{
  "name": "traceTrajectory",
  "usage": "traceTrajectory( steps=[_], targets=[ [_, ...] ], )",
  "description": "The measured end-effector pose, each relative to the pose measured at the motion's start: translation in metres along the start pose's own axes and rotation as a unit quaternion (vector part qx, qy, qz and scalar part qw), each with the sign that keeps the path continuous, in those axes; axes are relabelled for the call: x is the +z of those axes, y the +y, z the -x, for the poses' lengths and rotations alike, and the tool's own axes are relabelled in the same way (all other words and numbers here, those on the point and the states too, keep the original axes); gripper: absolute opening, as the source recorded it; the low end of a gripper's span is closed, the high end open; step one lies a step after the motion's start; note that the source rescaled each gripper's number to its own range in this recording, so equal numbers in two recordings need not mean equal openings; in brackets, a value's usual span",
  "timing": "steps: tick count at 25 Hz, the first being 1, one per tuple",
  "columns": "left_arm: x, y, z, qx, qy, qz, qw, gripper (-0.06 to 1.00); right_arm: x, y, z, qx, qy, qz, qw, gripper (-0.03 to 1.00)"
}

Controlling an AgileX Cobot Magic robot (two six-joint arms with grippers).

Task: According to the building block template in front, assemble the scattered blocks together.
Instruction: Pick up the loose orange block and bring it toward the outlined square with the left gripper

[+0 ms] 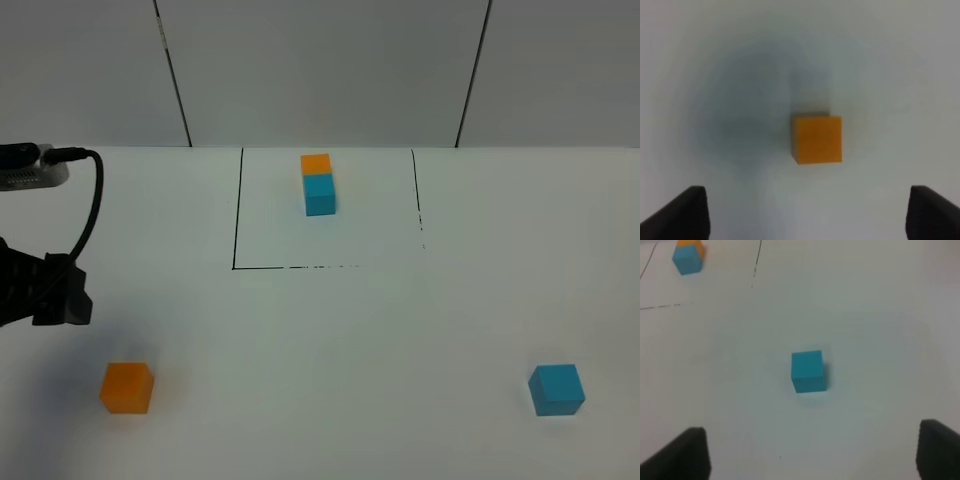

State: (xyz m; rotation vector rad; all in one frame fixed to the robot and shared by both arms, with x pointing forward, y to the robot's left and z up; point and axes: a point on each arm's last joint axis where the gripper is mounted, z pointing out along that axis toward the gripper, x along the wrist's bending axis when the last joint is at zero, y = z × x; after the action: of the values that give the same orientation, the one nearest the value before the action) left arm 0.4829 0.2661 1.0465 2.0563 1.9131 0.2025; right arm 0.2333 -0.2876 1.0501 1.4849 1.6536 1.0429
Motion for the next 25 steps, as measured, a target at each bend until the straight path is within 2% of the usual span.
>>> traceTrajectory(
  steps=[5, 9, 18, 25],
  targets=[
    [0.011, 0.003, 0.021, 0.027, -0.013, -0.008, 1.000, 0.68, 0.000, 0.000, 0.000, 0.000, 0.000, 0.000, 1.000, 0.66],
    [0.027, 0.005, 0.032, 0.019, -0.008, -0.026, 0.999, 0.68, 0.000, 0.000, 0.000, 0.000, 0.000, 0.000, 1.000, 0.66],
    [0.053, 0.007, 0.023, -0.017, 0.051, -0.063, 0.997, 0.68, 0.000, 0.000, 0.000, 0.000, 0.000, 0.000, 1.000, 0.66],
    [0.078, 0.006, 0.021, -0.019, 0.067, -0.109, 0.992, 0.69, 0.000, 0.000, 0.000, 0.000, 0.000, 0.000, 1.000, 0.66]
  ],
)
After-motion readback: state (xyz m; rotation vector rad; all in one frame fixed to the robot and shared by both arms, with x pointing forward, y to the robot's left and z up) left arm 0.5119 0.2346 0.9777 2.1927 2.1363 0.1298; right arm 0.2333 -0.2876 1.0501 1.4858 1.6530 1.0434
